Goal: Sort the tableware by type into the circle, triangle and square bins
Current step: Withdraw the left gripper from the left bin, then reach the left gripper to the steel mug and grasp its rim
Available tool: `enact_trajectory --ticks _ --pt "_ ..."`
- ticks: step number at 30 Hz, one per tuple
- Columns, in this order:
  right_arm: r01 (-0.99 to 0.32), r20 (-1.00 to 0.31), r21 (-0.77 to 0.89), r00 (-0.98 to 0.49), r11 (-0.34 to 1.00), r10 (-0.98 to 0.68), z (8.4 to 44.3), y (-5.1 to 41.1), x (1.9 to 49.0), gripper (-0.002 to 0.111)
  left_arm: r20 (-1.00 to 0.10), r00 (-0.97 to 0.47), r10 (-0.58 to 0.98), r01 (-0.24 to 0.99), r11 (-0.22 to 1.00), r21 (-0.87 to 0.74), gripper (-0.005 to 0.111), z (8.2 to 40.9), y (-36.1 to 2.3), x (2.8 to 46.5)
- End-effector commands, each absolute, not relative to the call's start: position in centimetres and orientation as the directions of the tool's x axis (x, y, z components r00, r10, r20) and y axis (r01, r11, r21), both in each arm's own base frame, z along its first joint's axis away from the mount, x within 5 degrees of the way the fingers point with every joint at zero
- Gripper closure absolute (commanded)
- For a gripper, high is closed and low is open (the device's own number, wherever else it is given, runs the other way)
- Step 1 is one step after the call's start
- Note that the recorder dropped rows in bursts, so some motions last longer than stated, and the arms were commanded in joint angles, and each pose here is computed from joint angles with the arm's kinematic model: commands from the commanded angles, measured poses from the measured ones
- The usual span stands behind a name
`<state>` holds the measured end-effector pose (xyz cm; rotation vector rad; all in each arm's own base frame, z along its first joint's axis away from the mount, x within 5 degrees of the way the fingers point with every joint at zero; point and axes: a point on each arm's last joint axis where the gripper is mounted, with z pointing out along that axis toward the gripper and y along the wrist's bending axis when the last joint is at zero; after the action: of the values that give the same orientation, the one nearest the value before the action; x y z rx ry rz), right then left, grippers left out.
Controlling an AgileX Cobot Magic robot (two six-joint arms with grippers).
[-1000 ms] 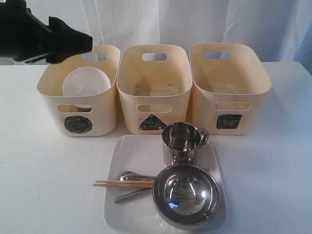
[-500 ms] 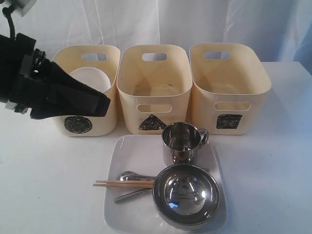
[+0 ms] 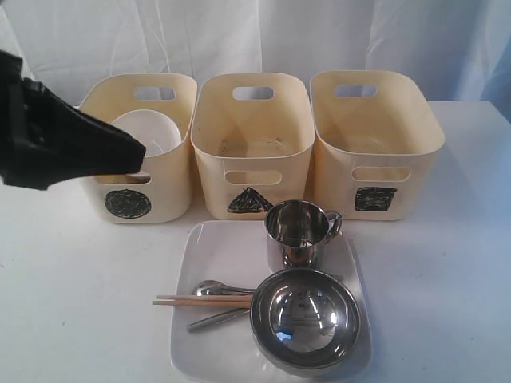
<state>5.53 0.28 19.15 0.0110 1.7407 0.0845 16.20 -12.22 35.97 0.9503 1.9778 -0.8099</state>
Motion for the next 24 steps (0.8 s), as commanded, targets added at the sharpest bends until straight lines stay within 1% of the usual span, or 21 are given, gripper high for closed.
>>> enact_trajectory --ticks 1,2,4,7,9,14,20,24 --pt "-0.039 -0.985 0.064 -0.160 0.997 0.057 19.1 0.3 5.5 0.108 -0.794 -0.515 0.322 0.793 0.532 -0.298 0.069 33.4 -12.8 17.5" --pt "-0.039 -0.985 0.064 -0.160 0.997 0.057 19.1 0.3 5.5 0.108 -0.783 -0.539 0.311 0.773 0.553 -0.313 0.068 32.6 -12.9 18.1" --pt "-0.039 -0.985 0.064 -0.160 0.997 0.057 19.1 0.3 5.5 0.108 -0.771 -0.569 0.286 0.744 0.578 -0.335 0.059 31.5 -13.3 19.3" --pt "-0.039 -0.985 0.064 -0.160 0.997 0.057 19.1 0.3 5.5 0.108 -0.773 -0.581 0.253 0.740 0.560 -0.372 0.043 30.6 -14.0 20.6" --pt "-0.039 -0.985 0.064 -0.160 0.997 0.057 19.1 0.3 5.5 0.108 -0.783 -0.577 0.230 0.747 0.535 -0.394 0.035 30.2 -14.6 21.3" --pt "-0.039 -0.985 0.064 -0.160 0.997 0.057 19.1 0.3 5.5 0.108 -0.804 -0.564 0.187 0.763 0.491 -0.421 0.034 28.6 -15.7 23.2" --pt "-0.039 -0.985 0.064 -0.160 0.997 0.057 19.1 0.3 5.5 0.108 -0.801 -0.592 0.086 0.730 0.478 -0.488 0.034 26.6 -16.7 25.5" --pt "-0.039 -0.985 0.064 -0.160 0.997 0.057 19.1 0.3 5.5 0.108 -0.797 -0.602 0.048 0.724 0.454 -0.519 0.034 25.2 -17.3 26.6"
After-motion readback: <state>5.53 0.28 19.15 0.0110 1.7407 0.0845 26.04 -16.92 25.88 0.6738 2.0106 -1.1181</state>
